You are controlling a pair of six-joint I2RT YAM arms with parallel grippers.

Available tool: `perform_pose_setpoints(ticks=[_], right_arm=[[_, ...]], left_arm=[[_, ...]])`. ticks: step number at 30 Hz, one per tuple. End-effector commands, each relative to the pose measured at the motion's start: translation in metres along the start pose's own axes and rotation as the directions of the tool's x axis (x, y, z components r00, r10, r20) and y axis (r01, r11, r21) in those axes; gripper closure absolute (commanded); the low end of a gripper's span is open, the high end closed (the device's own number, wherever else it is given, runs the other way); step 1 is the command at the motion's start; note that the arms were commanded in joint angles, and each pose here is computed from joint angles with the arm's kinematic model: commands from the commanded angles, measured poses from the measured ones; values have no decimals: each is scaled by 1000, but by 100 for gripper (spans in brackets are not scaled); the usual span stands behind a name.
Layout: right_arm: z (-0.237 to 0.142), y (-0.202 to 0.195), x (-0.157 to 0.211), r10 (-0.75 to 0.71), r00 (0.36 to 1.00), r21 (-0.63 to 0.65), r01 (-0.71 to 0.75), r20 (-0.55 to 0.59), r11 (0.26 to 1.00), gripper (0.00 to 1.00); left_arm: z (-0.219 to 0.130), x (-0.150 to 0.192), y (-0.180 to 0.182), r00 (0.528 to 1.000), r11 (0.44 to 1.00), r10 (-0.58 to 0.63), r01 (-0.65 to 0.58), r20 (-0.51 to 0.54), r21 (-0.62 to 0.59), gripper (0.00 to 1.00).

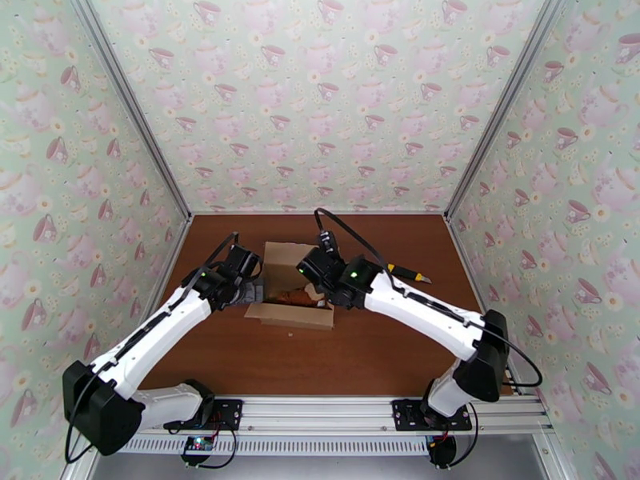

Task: Unpack the express box

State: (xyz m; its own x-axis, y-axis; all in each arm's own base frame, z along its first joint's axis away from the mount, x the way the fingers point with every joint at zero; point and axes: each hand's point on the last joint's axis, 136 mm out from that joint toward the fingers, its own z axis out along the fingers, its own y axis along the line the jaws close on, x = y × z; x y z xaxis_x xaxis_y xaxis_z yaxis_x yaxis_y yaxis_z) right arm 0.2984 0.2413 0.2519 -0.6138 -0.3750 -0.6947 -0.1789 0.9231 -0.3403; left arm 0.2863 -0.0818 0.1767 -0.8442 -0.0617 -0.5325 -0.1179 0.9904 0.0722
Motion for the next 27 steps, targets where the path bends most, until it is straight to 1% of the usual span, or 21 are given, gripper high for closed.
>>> perform_pose_setpoints(ticks=[1,8,13,18,22,27], right_arm=[[-8,-20,8,27,1000,35,-27,7,999,0],[-5,-39,30,71,997,47,-70,-25,996,0],[6,-49,54,114,990,34,-112,-80,993,0],[23,-47,76,184,973,-23,-189,-142,982,1],[40,-40,92,211,959,-45,-224,-189,974,2],[56,-28,100,246,946,-84,-269,-210,960,2]], left_arm=[[1,3,11,1000,999,-7,6,-2,-44,0],[1,4,11,1000,999,-10,10,-4,-38,0],[0,5,10,1000,999,-17,17,-6,-27,0],[2,5,5,1000,1000,-25,25,-14,-1,0],[4,5,1,999,999,-30,30,-19,17,0],[7,5,-6,999,998,-39,40,-21,44,0]])
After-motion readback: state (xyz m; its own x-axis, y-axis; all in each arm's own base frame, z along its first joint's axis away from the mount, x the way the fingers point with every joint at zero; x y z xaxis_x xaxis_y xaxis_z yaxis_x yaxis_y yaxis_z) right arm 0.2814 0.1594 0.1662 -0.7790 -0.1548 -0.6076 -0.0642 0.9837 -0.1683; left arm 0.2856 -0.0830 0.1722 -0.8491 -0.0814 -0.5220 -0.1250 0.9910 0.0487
